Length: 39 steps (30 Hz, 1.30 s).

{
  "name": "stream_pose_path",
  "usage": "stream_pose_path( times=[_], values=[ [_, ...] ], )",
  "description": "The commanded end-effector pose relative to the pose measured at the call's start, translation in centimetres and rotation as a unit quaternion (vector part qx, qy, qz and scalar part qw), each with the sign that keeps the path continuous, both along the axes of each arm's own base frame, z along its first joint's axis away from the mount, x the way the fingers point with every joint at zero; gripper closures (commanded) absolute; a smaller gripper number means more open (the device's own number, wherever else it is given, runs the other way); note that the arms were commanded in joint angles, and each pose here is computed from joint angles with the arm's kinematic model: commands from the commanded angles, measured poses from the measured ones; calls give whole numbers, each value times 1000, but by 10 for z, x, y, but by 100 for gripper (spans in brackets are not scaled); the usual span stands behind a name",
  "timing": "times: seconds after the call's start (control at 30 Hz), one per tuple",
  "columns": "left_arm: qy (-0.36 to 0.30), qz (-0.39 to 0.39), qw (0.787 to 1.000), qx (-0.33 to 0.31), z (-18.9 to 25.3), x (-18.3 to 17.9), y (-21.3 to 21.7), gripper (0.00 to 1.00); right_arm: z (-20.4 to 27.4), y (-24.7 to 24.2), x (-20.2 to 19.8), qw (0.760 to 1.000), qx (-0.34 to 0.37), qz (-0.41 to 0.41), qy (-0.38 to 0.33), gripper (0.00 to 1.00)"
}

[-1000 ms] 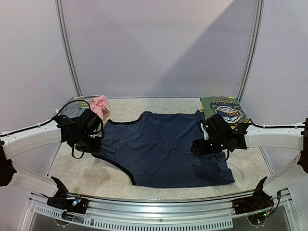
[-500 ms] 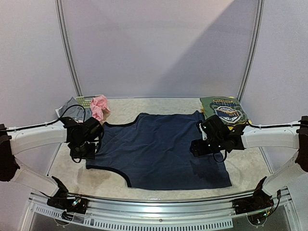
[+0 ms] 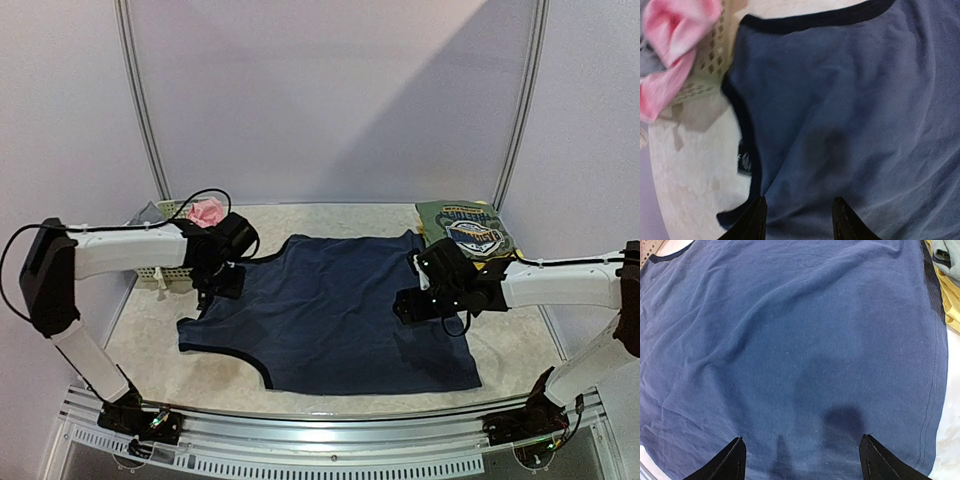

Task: Fold and stack the mixed laundry pile
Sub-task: Smooth out the flattened tank top at the center of the board.

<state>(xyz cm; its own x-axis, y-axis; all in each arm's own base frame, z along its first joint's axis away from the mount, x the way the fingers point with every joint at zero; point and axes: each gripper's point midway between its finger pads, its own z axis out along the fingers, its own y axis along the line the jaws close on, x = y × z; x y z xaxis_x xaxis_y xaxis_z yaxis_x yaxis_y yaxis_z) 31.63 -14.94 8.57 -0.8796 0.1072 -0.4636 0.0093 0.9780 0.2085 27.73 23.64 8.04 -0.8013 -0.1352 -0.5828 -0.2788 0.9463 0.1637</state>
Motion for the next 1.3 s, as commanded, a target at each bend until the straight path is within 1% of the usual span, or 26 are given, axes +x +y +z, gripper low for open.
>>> stream_pose_path(
  times=[0.0,0.1,0.3,0.47,0.7,0.8,0.87,0.97,1.03,1.2,1.27],
  values=[
    [-3,-52,998,-34,-12,46,-28,55,-7,-5,2,1000,-15,-20,4,21],
    [20,-59,997,-51,-33,68,-33,55,-18,-16,0,998,-35,-40,13,22],
    [47,-60,996,-46,-68,106,-28,54,-41,-33,-6,995,-65,-70,41,22],
    [57,-45,997,-36,-86,121,-14,54,-45,-47,-6,992,-77,-90,50,22],
    [60,3,998,1,-96,127,21,54,-40,-58,-3,990,-90,-102,48,22],
    [50,13,999,15,-89,129,27,54,-32,-58,0,990,-93,-102,42,22],
    [41,3,999,6,-81,128,20,53,-23,-56,4,990,-93,-99,34,22],
    [13,-24,1000,0,-55,125,1,50,-5,-53,8,992,-89,-91,21,22],
    [-13,-42,999,0,-28,121,-10,46,6,-54,9,992,-90,-86,15,22],
    [-60,-85,994,11,24,91,-30,38,29,-62,-4,993,-88,-73,11,21],
    [-76,-104,991,31,41,73,-37,37,34,-66,-14,994,-87,-63,20,20]
  ],
)
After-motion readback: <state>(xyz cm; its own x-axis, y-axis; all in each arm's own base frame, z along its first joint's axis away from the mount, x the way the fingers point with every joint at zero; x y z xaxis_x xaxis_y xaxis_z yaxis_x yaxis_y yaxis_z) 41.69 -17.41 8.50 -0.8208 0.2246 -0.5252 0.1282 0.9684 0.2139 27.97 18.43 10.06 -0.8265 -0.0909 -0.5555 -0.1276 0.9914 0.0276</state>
